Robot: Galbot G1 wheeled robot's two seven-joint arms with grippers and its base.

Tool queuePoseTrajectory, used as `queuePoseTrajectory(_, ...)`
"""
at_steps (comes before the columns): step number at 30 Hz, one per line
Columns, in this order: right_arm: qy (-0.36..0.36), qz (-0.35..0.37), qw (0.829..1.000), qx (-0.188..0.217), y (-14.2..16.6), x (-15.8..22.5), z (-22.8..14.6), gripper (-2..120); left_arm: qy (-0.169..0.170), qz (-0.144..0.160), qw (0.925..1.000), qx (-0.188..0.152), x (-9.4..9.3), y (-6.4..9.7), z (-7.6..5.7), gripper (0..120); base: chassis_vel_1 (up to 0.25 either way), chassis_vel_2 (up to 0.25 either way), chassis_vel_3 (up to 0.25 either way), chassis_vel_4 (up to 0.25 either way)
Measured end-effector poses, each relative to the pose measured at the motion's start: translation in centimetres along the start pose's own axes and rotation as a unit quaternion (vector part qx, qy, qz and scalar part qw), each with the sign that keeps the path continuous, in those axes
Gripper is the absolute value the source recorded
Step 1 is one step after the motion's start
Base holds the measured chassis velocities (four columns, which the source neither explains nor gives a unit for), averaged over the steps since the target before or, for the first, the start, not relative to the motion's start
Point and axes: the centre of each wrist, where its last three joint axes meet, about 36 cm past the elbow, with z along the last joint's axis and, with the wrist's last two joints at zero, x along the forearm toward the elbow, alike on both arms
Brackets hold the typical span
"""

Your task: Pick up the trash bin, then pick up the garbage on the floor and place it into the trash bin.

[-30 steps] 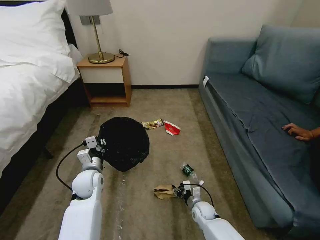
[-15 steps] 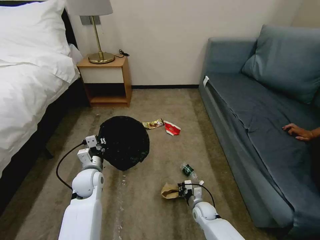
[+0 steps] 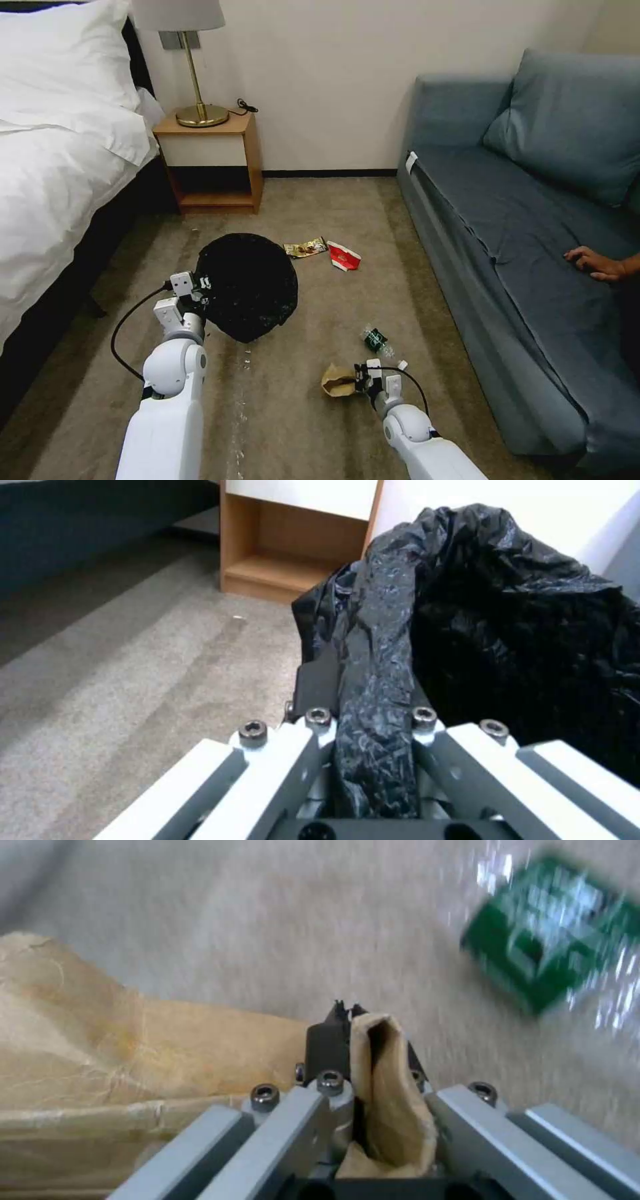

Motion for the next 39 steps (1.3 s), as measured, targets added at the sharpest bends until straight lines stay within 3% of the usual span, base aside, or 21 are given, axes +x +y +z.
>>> queuePoseTrajectory(9,-0.106,0.001,0.994,-0.015,2.1,0.5,-7.0,0,0.007,0.002,1.0,0.002,0.0,-0.2,0.7,5,0.0,0.0,0.0,0.0)
queuePoseTrajectory(15,-0.214,0.012,0.976,-0.044,4.8,0.5,-14.7,0,0.008,0.007,0.9999,0.002,0.0,-0.5,0.8,5,0.0,0.0,0.0,0.0)
queuePoseTrajectory(22,-0.28,-0.009,0.96,-0.023,8.6,1.0,-20.2,0,0.011,0.009,0.9999,0.002,0.0,-0.7,1.1,5,0.0,0.0,0.0,0.0)
queuePoseTrajectory(24,-0.302,-0.032,0.953,-0.011,11.1,1.5,-22.1,0,0.014,0.009,0.9999,0.001,-0.1,-0.8,1.4,5,0.0,0.0,0.0,0.0)
queuePoseTrajectory(27,-0.31,-0.048,0.95,-0.011,12.9,2.0,-23.0,0,0.015,0.009,0.9998,0.0,-0.1,-0.8,1.5,5,0.0,0.0,0.0,0.0)
queuePoseTrajectory(30,-0.313,-0.094,0.945,0.001,17.4,2.7,-23.9,0,0.015,0.01,0.9998,0.001,-0.1,-1.1,1.5,5,0.0,0.0,0.0,0.0)
queuePoseTrajectory(39,-0.291,-0.105,0.95,0.031,21.3,-0.6,-21.3,0,0.011,0.012,0.9999,0.003,0.4,-1.4,1.2,5,0.0,0.0,0.0,0.0)
